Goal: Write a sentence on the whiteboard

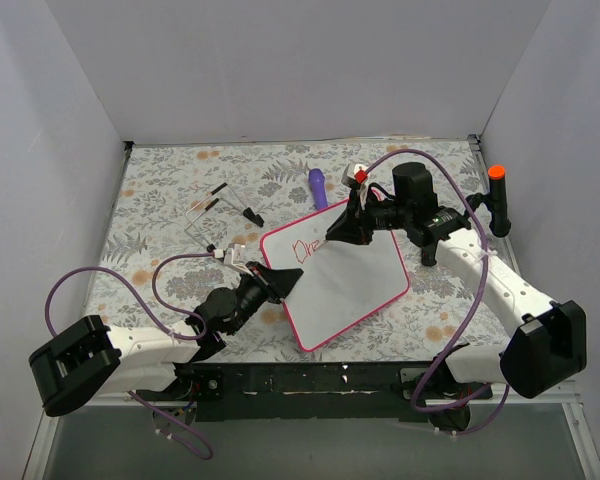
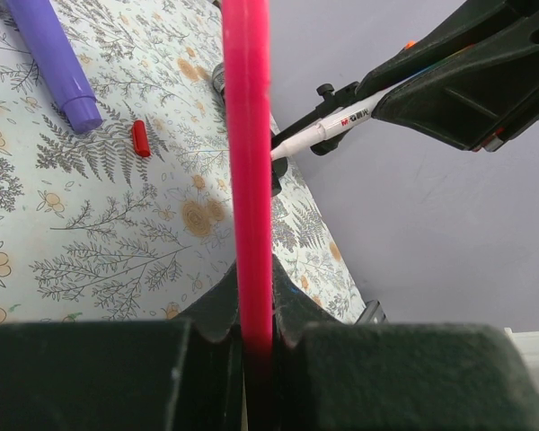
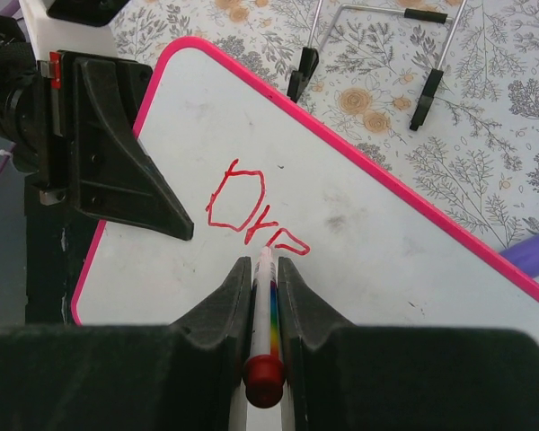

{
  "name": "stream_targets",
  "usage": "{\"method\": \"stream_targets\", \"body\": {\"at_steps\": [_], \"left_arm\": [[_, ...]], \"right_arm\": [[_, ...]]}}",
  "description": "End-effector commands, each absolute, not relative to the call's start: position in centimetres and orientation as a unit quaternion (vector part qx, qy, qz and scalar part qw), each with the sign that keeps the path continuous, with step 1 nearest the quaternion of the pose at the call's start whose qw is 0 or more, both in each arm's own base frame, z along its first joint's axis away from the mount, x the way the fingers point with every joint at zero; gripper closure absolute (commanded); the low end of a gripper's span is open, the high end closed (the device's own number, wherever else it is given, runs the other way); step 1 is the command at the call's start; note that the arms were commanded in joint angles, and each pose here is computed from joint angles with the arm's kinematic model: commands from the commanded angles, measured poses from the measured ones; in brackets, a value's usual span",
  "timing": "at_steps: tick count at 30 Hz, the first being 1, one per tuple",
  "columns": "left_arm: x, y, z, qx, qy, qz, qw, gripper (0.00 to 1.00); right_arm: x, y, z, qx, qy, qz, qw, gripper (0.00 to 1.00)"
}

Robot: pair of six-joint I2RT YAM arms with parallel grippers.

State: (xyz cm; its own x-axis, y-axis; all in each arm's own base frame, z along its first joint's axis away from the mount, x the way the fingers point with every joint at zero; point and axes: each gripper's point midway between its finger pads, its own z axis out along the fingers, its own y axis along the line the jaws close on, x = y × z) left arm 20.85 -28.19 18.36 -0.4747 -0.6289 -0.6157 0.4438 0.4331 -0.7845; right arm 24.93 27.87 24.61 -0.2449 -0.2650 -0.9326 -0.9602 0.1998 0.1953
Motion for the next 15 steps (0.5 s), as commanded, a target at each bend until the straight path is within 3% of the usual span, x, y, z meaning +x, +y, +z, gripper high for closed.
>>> {"method": "stream_targets", "body": {"at_steps": [1,15], "left_arm": [[20.32,-27.95,24.71,-0.076,0.594,-0.594,0.537,1.0],[20.26,-27.82,24.51,-0.075,0.595,-0.593,0.536,1.0]], "right_arm": [[24.88,27.5,24.33,-0.471,0.661,0.413,0.413,0.99],[25.74,26.74,23.89,-0.464,0.68,0.379,0.423,0.99]]}}
